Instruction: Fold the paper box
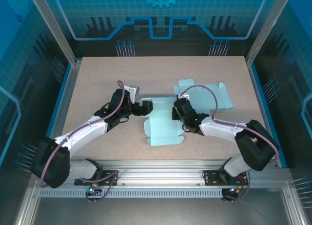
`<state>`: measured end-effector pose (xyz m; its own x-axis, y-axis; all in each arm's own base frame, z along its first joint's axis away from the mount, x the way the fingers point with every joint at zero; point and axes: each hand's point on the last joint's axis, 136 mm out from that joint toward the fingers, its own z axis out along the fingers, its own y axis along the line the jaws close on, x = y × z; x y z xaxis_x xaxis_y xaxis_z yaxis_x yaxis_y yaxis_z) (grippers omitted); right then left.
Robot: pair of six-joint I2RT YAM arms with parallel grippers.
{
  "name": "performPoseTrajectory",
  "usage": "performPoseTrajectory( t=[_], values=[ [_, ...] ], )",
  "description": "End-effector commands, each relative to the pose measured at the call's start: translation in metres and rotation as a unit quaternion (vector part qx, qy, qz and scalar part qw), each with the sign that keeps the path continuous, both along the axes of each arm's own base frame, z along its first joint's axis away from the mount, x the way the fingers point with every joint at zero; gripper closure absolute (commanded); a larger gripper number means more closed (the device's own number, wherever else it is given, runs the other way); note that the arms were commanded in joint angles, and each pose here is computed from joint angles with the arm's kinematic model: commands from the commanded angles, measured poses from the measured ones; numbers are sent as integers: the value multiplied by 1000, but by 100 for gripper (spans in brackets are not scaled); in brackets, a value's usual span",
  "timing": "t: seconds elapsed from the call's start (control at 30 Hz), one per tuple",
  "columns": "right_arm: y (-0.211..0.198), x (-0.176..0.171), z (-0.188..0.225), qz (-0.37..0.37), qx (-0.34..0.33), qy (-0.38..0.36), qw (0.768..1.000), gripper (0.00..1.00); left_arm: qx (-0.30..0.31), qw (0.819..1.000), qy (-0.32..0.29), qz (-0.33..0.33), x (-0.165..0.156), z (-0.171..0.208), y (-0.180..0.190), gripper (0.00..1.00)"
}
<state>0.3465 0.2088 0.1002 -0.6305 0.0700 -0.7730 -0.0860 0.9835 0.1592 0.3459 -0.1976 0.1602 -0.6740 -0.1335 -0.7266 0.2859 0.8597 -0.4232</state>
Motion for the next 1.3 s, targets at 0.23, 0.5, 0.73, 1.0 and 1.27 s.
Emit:
performPoseTrajectory(
  t=[0.23, 0.5, 0.73, 1.0, 1.27],
  values=[
    [17, 17, 23, -21, 34, -18, 999, 100, -28, 996, -44, 74, 18, 14, 13, 1],
    [13, 17, 17, -36, 29, -6, 999, 100, -5, 985, -39, 169, -26, 15, 70, 1],
    [10, 16, 20, -41, 26, -7, 999, 100, -64, 982, -27, 176, -60, 11, 79, 6],
    [12, 16, 21, -41, 31, -8, 999, 100, -135, 987, -1, 83, -62, 8, 33, 23],
    [15, 14, 22, -37, 35, -9, 999, 100, -129, 990, 9, 49, -44, -2, 7, 20]
  ],
)
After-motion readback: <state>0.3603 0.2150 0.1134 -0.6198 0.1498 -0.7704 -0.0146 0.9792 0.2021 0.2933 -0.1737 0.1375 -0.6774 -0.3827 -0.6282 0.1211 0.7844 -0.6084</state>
